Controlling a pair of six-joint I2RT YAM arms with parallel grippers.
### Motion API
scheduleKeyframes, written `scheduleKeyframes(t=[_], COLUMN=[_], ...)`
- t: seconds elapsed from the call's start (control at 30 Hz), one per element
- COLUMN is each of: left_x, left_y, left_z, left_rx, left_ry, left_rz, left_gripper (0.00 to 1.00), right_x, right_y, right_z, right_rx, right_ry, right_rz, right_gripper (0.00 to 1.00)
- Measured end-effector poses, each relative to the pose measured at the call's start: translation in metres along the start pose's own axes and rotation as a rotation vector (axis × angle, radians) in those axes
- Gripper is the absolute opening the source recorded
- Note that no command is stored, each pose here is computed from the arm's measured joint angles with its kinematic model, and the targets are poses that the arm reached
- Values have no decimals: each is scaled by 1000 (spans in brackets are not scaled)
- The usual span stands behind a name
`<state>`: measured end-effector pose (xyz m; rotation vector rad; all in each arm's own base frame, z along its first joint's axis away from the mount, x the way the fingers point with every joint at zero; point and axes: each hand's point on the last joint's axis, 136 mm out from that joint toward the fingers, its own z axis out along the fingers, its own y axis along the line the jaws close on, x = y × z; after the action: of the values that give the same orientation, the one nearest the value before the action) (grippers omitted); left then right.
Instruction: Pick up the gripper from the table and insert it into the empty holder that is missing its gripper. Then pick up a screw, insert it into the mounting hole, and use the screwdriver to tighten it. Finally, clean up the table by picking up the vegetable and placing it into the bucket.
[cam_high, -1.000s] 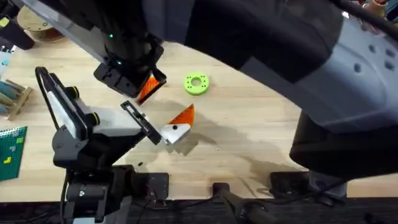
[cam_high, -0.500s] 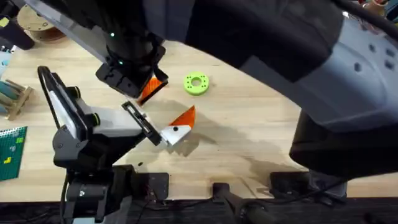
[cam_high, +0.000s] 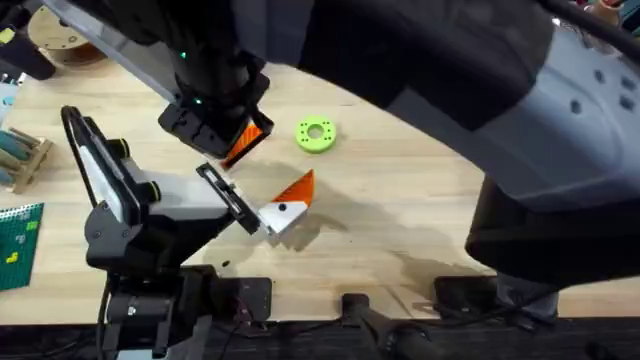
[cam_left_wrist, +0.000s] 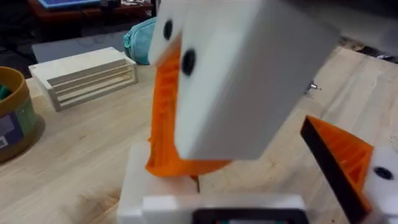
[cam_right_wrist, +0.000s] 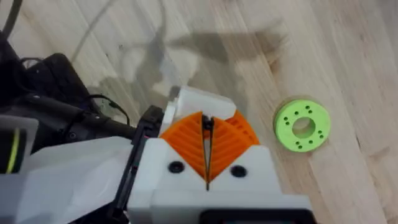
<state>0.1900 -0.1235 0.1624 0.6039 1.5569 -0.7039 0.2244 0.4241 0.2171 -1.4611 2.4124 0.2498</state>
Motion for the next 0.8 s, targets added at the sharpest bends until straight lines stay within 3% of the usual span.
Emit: scheduleKeyframes(t=[0.7,0.8], left_x=[0,0], left_y=[0,0], left_z=[0,0], left_rx=[-1,-1], left_ry=[0,0], left_rz=[-7,-7], left_gripper=[985,985], right_x=[0,0], right_y=[0,0], right_z=[2,1], right_rx=[0,1], right_ry=[2,1], right_rz=[0,0], right_gripper=[6,56])
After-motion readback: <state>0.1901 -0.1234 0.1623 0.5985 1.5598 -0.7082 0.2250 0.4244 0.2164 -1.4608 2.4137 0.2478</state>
